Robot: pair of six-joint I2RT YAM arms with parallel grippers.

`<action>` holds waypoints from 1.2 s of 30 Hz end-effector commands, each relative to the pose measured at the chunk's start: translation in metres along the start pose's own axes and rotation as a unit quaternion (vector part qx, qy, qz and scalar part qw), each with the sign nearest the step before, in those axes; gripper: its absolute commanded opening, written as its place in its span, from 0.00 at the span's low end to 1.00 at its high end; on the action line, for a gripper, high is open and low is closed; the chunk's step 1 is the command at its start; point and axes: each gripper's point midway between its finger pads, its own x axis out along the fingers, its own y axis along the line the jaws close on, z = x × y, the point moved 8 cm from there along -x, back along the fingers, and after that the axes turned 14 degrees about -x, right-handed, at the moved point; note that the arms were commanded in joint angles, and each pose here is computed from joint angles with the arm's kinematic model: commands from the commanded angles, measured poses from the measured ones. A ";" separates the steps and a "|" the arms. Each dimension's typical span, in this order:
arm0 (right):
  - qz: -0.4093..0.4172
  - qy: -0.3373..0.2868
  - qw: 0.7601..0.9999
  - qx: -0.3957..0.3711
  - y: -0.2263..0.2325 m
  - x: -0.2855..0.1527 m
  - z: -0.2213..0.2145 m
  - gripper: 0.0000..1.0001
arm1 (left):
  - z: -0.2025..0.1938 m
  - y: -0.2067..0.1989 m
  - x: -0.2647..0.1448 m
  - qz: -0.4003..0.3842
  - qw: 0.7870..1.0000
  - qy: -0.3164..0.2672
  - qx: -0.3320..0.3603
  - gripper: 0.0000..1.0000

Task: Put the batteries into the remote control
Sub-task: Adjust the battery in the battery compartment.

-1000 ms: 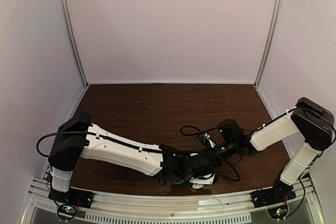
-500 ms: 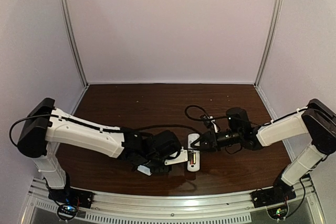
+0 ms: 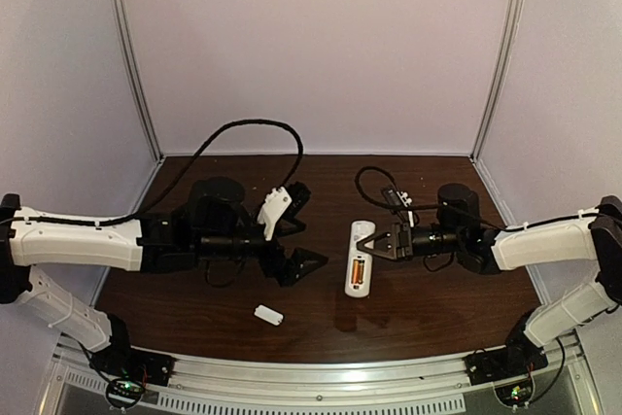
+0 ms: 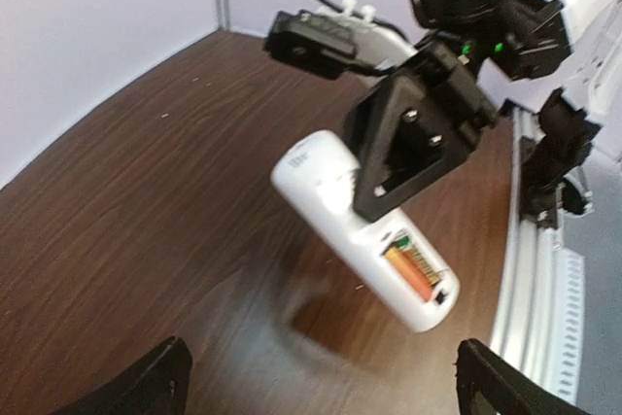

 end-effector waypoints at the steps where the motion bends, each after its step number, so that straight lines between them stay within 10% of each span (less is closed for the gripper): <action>1: 0.034 -0.045 0.997 -0.056 0.023 -0.007 0.023 0.00 | 0.008 -0.025 0.019 -0.140 0.987 -0.006 -0.082 0.97; 36: 0.048 -0.055 0.991 -0.112 0.052 -0.007 0.028 0.00 | 0.000 -0.018 0.084 -0.241 0.945 0.050 -0.217 0.53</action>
